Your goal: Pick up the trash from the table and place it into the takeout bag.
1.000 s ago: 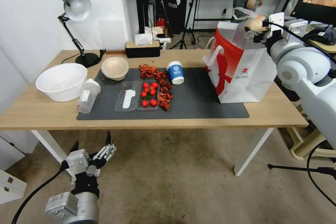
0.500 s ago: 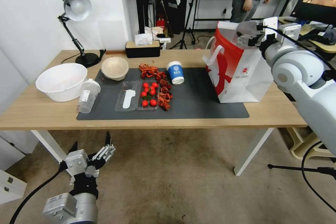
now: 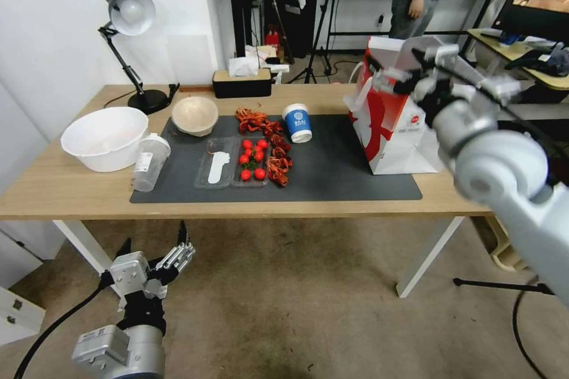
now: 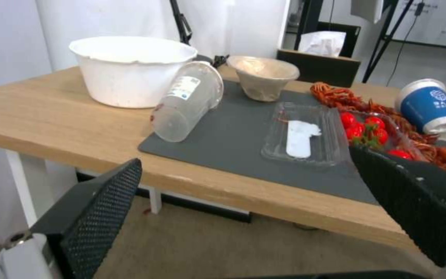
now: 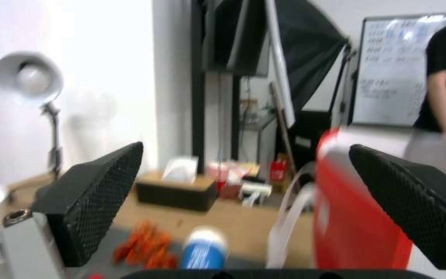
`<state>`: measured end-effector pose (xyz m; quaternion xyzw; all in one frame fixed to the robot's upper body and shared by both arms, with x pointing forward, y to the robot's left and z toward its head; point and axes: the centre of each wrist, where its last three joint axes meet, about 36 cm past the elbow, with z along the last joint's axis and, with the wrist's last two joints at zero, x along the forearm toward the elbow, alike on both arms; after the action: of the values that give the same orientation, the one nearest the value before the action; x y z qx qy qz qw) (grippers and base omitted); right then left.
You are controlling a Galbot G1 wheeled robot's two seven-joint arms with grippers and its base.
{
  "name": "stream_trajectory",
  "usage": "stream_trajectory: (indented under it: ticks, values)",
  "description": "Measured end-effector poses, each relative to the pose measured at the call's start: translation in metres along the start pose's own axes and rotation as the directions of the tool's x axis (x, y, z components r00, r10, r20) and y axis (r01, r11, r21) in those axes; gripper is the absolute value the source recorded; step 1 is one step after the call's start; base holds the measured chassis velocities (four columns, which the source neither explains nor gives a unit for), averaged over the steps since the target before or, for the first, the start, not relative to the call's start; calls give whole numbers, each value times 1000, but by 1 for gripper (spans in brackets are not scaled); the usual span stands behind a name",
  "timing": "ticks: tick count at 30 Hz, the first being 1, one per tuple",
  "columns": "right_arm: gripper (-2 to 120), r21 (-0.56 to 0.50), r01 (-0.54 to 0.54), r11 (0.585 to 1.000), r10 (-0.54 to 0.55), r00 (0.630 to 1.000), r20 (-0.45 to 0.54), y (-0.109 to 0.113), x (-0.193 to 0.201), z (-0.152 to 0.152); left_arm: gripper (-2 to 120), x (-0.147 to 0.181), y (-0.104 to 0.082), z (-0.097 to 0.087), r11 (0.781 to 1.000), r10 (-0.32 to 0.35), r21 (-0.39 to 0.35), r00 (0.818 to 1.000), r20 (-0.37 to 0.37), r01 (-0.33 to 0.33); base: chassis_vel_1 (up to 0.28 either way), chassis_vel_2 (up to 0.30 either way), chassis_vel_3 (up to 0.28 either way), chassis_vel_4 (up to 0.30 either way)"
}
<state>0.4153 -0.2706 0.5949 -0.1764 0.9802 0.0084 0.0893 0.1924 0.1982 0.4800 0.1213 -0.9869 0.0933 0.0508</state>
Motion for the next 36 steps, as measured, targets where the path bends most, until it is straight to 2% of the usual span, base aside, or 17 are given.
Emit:
stream_trajectory:
  ticks: [1, 4, 5, 7, 8, 10, 11, 16, 22, 25, 29, 36]
  values:
    - [100, 0, 0, 1000, 0, 1000, 0, 0, 0, 0, 100, 0, 0, 0, 1000, 0, 0, 1000, 0, 0, 0, 0, 0, 0]
    - [100, -1, -14, 1000, 14, 1000, 15, 11, 40, 23, 100, 0, -1, 0, 1000, 1, 7, 1000, 3, -1, 0, 0, 0, 0]
    - [100, -1, -14, 1000, 14, 1000, 15, 11, 40, 23, 100, 0, -1, 0, 1000, 1, 7, 1000, 3, -1, 0, 0, 0, 0]
    - [100, -11, -34, 999, 35, 998, 43, 21, 80, 59, 100, 0, -3, 0, 1000, 2, 15, 1000, 1, -2, 0, 0, 0, 0]
    - [100, -11, -34, 999, 35, 998, 43, 21, 80, 59, 100, 0, -3, 0, 1000, 2, 15, 1000, 1, -2, 0, 0, 0, 0]
    - [100, -33, -63, 997, 64, 997, 46, 32, 110, 84, 100, 0, -3, 1, 1000, 4, 13, 1000, -1, -4, 0, 0, 0, 0]
    - [100, -33, -63, 997, 64, 997, 46, 32, 110, 84, 100, 0, -3, 1, 1000, 4, 13, 1000, -1, -4, 0, 0, 0, 0]
    - [100, -56, -122, 991, 124, 992, 27, 49, 153, 122, 100, -1, -2, 1, 1000, 9, 11, 1000, -1, -9, 0, 0, 0, 0]
    - [100, -57, -156, 986, 156, 988, -5, 61, 179, 145, 100, -2, -2, 3, 1000, 14, 10, 1000, -3, -14, 0, 0, 0, 0]
    - [100, -64, -175, 983, 173, 984, -36, 76, 196, 157, 100, -2, -2, 4, 1000, 28, 10, 1000, -5, -27, 0, 0, 0, 0]
    - [100, -72, -168, 983, 165, 985, -51, 89, 199, 162, 100, -2, -1, 6, 999, 42, 6, 999, -6, -42, 0, 0, 0, 0]
    - [100, -76, -170, 983, 165, 984, -68, 92, 191, 167, 100, -3, 1, 9, 999, 55, 0, 998, -6, -55, 0, 0, 0, 0]
